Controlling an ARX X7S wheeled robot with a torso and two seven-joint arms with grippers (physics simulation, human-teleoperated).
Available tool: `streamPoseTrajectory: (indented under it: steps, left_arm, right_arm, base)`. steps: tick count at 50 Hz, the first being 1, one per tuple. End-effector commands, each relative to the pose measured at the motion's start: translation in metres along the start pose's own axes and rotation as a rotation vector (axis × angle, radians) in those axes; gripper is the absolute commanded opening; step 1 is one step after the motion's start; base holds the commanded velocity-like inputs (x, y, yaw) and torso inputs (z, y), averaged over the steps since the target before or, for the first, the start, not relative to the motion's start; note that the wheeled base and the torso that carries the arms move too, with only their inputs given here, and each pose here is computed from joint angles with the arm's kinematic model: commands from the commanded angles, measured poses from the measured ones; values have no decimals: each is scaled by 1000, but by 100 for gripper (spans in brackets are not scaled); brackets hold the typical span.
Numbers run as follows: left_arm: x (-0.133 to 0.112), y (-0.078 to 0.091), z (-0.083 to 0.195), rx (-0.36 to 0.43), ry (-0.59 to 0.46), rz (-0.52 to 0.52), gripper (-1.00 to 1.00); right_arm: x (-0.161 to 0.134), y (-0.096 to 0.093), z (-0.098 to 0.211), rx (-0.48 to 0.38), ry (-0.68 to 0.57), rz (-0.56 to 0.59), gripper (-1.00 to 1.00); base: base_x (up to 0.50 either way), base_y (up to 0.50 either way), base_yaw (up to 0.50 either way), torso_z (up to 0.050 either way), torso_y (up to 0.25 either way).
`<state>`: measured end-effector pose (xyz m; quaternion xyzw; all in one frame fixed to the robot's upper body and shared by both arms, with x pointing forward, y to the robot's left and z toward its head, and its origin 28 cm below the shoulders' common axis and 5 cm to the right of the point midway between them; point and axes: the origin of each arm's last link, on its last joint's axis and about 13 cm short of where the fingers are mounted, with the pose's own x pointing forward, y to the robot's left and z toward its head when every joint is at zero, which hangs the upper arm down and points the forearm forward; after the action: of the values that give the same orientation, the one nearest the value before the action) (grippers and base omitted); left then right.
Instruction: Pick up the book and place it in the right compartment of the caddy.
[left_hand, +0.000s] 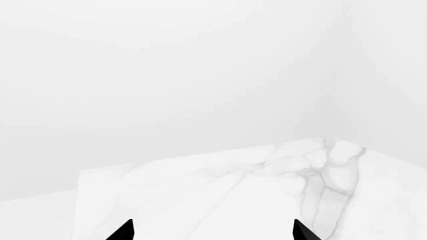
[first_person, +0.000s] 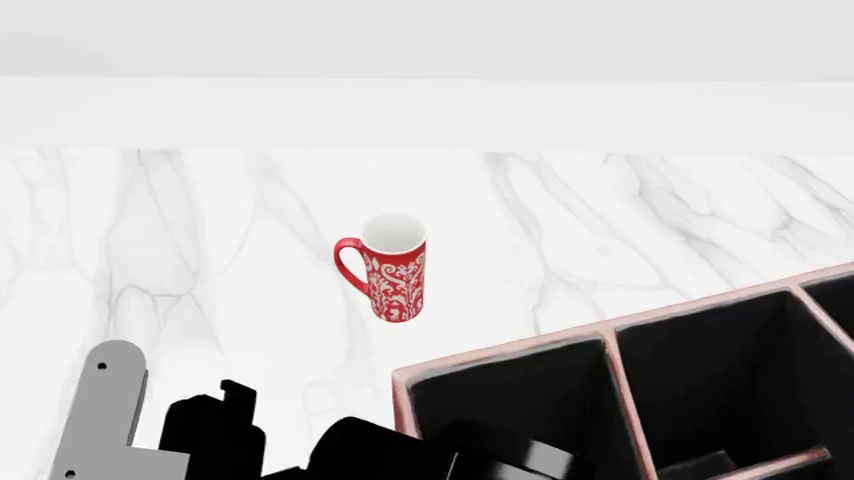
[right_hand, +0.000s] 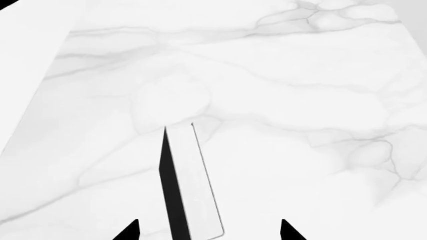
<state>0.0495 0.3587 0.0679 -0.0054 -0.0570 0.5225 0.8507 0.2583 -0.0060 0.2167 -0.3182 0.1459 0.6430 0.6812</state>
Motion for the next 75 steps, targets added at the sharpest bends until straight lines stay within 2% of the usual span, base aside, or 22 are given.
streamPoseTrajectory:
  steps: [1, 18, 34, 39, 52, 53, 68, 75]
  left_arm:
    - [0, 1, 0, 1, 0, 0, 100]
    - [0, 2, -2, 2, 3, 3, 100]
    - [-1, -1, -2, 6, 0, -8, 100]
    - [-1, 3, -3, 7, 0, -5, 100]
    - [-1, 1, -3, 10, -2, -9, 100]
    - [-1, 1, -3, 10, -1, -9, 100]
    - [-2, 0, -5, 13, 4, -15, 100]
    - [-1, 1, -4, 11, 3, -12, 100]
  right_arm:
    - [22, -5, -17, 10, 9, 37, 100]
    - [53, -16, -42, 53, 17, 82, 100]
    - [83, -15, -65, 87, 41, 161, 100]
    - [94, -17, -74, 105, 47, 182, 100]
    - [100, -16, -84, 113, 48, 192, 100]
    - [100, -15, -84, 113, 46, 189, -100]
    - [98, -13, -84, 107, 22, 178, -100]
    - [83, -22, -65, 134, -36, 53, -100]
  base:
    - [0, 0, 0, 0, 0]
    - [0, 0, 0, 0, 0]
    - [0, 0, 0, 0, 0]
    - [0, 0, 0, 0, 0]
    - [0, 0, 0, 0, 0]
    - [0, 0, 0, 0, 0]
    - [0, 0, 0, 0, 0]
    - [0, 0, 0, 0, 0]
